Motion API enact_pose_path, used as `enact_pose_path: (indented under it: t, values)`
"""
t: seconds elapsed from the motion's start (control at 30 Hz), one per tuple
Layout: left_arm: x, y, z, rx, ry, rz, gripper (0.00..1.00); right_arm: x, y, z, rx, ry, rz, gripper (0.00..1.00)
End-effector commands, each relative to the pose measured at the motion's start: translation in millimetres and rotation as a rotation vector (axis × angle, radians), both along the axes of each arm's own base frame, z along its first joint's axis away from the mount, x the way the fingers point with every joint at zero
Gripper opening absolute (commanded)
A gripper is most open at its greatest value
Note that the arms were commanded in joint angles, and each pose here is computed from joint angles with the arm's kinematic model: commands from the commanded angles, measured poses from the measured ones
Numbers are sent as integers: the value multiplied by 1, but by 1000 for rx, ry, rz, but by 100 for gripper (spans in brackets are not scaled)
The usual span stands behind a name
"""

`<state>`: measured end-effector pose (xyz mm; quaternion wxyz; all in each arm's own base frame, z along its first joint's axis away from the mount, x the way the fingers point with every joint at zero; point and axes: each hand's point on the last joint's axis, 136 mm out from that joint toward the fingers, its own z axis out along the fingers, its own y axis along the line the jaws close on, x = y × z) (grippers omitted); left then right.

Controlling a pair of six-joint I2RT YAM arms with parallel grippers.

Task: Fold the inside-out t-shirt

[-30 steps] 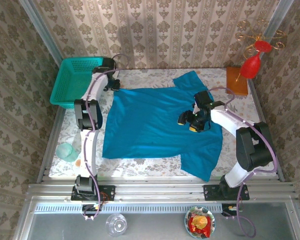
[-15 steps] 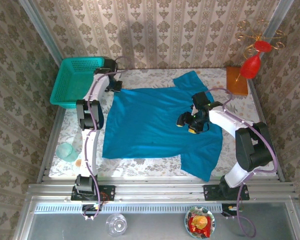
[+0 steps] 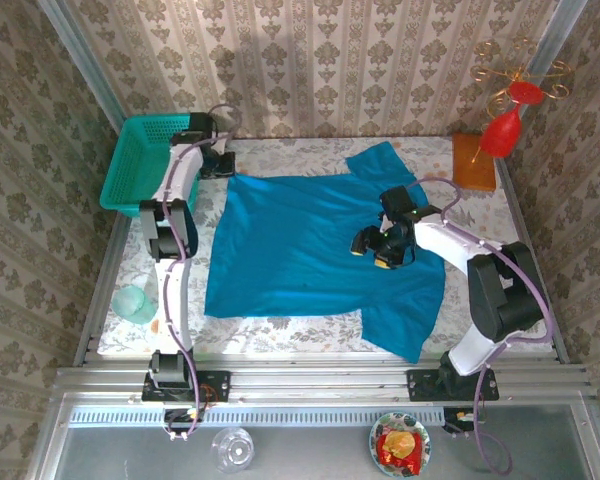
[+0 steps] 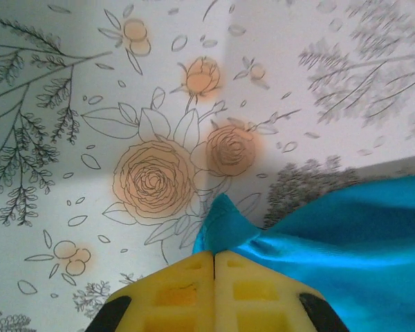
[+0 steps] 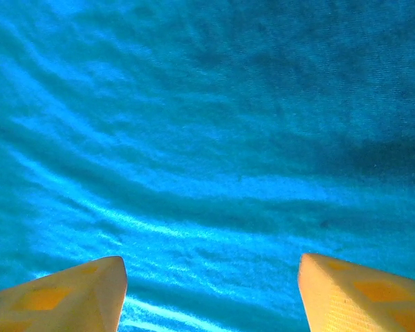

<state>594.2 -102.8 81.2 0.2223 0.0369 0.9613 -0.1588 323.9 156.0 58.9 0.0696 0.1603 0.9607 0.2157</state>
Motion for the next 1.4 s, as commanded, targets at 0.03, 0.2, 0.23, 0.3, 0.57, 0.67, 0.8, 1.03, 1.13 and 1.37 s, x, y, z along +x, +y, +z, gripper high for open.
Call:
enact_pose_path:
  t: [0.03, 0.2, 0.23, 0.3, 0.57, 0.67, 0.8, 1.03, 1.13, 1.37]
  values:
    - [-4, -13, 32, -188, 14, 51, 0, -1, -4, -24, -29, 40, -40, 68]
    - [3, 5, 36, -229, 7, 153, 0, -5, -4, -31, -28, 53, -43, 68]
    - [6, 11, 35, -225, 5, 179, 0, -6, -4, -31, -29, 56, -41, 68]
    - [11, 20, 32, -206, -1, 214, 4, -6, -5, -31, -31, 54, -41, 68]
    - [13, 34, 20, -122, 22, 227, 20, -4, -13, -11, -68, 10, -36, 68]
    - [6, 37, 29, -97, 18, 225, 23, -9, -21, -1, -102, 5, -34, 68]
    - [-6, 23, 45, -97, 7, 180, 23, -8, -31, 11, -107, -18, -49, 69]
    - [-50, -3, 22, 7, 110, 105, 16, -6, -47, 19, -89, -31, -77, 69]
    - [-62, -7, 5, 46, 148, 93, 14, -3, -54, 16, -65, -14, -87, 69]
    - [-79, 10, -38, 166, 236, 106, 13, -4, -77, 3, -23, 17, -151, 69]
